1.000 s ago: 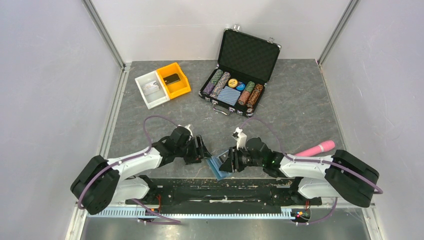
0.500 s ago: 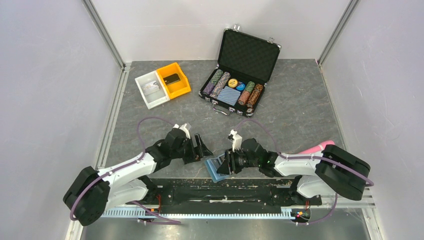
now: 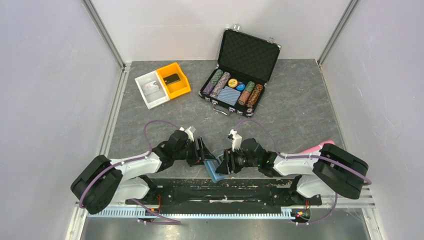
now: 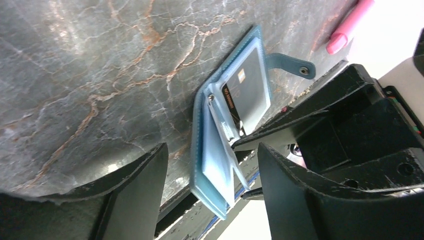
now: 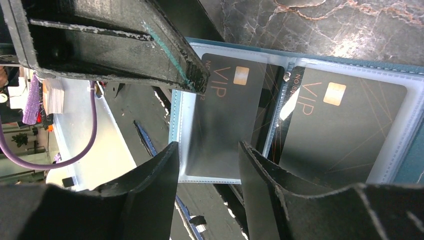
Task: Take the credit cards out of the card holder
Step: Remove the credit card from the card holder.
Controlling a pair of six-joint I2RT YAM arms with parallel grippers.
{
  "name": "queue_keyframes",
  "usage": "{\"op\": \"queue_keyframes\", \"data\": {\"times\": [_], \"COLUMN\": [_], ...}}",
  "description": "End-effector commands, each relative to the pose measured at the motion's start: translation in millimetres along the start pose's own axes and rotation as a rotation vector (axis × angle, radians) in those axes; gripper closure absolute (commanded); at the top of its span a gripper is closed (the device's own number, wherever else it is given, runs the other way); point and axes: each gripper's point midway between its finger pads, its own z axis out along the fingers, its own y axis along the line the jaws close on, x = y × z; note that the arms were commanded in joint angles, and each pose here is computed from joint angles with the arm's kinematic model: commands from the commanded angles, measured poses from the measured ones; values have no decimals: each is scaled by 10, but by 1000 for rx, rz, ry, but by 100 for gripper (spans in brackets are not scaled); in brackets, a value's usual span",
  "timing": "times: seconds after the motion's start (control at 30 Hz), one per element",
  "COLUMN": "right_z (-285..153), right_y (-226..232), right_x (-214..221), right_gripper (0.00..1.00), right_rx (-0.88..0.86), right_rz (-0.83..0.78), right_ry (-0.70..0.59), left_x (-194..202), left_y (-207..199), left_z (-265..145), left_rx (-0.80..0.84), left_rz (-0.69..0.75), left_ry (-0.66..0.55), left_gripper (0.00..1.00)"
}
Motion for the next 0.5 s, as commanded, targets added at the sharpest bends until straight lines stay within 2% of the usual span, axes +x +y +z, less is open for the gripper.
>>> {"op": "queue_keyframes", "data": {"times": [0.0,0.1,0.3,0.47], "right_z": [44,38,29,-6], "right_y": [133,178,203,203], "right_x": [-132,-161,-221,-288], "right_gripper": [50,45,37,36], "right_rx": [-44,-56,-42,-42], "right_rz": [-20,-25,-46,-53], "right_ry": [-36,-39,-38,-53], "left_x": [-18,-10,5,15], "left_y": [-205,-219,-200,-171], "left_z": [-4,-9,-11,-19], "left_rx": [88,95,94,85], "left_rz": [5,11,21,53], "left_ry": [1,7,11,13], "left_gripper": [30,37,70,85]}}
